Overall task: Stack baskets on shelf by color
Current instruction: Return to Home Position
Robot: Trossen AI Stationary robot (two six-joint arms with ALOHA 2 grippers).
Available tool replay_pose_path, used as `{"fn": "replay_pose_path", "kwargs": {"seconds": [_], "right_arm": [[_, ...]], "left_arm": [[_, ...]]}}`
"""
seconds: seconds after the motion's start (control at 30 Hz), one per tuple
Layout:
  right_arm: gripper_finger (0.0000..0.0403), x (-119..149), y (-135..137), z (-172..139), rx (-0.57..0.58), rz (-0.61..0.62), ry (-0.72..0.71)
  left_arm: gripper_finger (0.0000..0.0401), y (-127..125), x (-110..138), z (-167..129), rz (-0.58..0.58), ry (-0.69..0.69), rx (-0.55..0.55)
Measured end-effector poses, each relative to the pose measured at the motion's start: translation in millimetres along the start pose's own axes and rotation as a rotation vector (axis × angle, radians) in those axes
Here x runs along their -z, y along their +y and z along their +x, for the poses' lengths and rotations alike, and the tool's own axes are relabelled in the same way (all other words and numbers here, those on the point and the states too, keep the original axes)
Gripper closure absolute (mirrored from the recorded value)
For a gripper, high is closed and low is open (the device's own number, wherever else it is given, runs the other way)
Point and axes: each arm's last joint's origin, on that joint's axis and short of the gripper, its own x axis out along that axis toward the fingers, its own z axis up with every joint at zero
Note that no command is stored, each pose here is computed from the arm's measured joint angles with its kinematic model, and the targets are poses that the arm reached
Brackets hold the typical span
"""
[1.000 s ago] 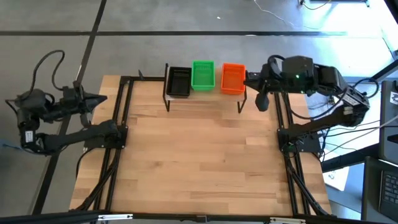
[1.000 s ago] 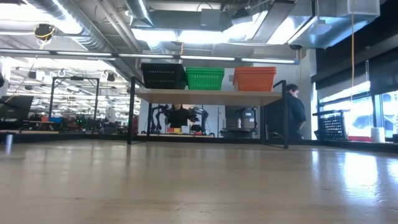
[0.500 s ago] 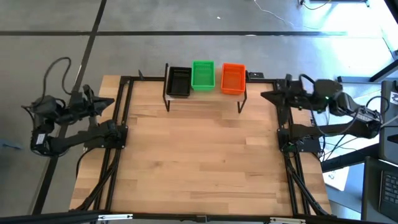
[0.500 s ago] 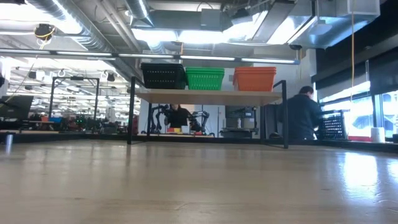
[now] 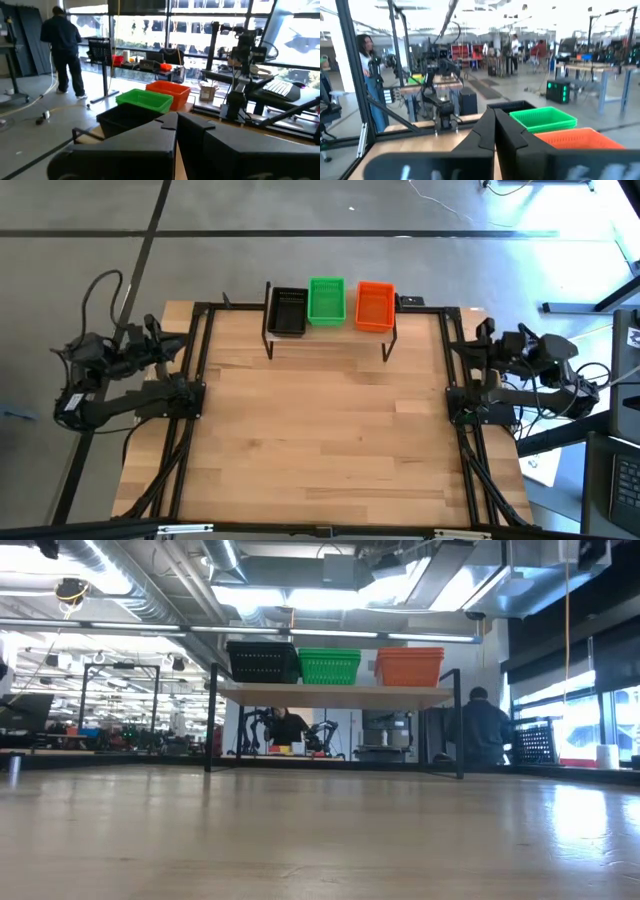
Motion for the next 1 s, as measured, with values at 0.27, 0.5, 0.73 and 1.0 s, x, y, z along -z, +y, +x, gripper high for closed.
{"fn": "replay_pose_path", "kwargs": {"seconds": [0.27, 0.5, 0.73, 1.0], "right_arm": [[0.0403, 19.4, -1.1, -7.5, -0.015, -0.029, 0.064], [0.0403, 41.8, -0.9, 5.9, -0.013, -0.009, 0.056], [0.0403, 76.2, -0.4, 30.9, -0.006, -0.130, -0.062], [0.0403, 106.9, -0.8, 42.0, -0.001, -0.207, -0.081]], "left_arm": [[0.0401, -0.7, 20.0, 24.0, 0.003, -0.035, 0.001], [0.0401, -0.7, 49.6, 48.0, 0.003, -0.052, 0.001], [0.0401, 0.6, 90.4, 68.8, 0.030, -0.032, -0.004], [0.0401, 1.2, 130.0, 82.0, 0.025, -0.035, 0.035]]}}
